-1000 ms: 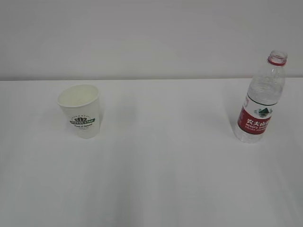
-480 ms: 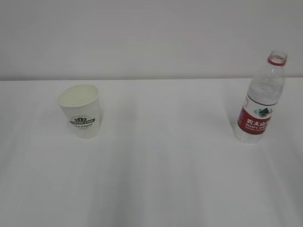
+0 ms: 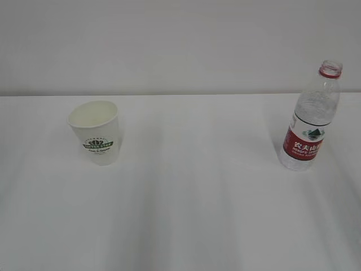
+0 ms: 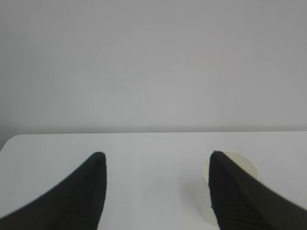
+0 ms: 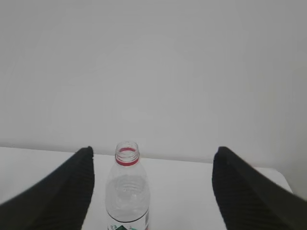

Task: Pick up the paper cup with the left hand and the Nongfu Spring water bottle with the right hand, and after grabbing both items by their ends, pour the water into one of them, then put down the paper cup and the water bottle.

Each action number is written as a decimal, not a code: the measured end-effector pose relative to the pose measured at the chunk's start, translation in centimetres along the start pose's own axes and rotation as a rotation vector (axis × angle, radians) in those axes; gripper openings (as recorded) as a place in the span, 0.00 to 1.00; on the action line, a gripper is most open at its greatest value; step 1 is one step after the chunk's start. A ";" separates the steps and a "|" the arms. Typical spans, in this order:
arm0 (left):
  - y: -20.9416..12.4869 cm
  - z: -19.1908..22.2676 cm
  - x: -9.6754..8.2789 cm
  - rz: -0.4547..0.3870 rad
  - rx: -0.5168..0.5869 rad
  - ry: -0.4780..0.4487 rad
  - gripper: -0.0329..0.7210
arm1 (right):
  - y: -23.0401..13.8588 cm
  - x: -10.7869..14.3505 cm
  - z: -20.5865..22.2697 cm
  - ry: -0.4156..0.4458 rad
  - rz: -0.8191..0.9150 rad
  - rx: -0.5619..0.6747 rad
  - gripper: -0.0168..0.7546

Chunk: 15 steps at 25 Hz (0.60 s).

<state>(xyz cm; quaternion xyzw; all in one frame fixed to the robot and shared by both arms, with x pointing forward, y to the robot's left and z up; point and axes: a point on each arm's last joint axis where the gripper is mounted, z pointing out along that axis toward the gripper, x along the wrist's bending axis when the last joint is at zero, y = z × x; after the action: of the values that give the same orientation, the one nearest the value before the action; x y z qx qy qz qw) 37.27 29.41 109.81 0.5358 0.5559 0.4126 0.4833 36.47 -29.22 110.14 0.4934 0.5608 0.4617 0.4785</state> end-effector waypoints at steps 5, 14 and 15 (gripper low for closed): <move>0.0 0.1 0.0 0.000 0.000 0.001 0.69 | 0.2 0.1 0.7 0.004 0.000 -0.025 0.77; 0.3 0.1 0.0 0.000 -0.030 0.001 0.69 | 0.0 0.2 2.2 0.012 -0.001 -0.024 0.77; 0.3 0.1 0.0 0.000 -0.030 0.001 0.69 | -0.1 0.2 2.3 0.013 -0.001 -0.020 0.77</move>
<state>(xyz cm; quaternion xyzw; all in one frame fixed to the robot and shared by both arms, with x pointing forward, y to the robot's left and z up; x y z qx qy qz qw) 37.46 29.44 110.05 0.5284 0.5499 0.4210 0.4911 38.78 -28.95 109.79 0.4854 0.5594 0.4702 0.4800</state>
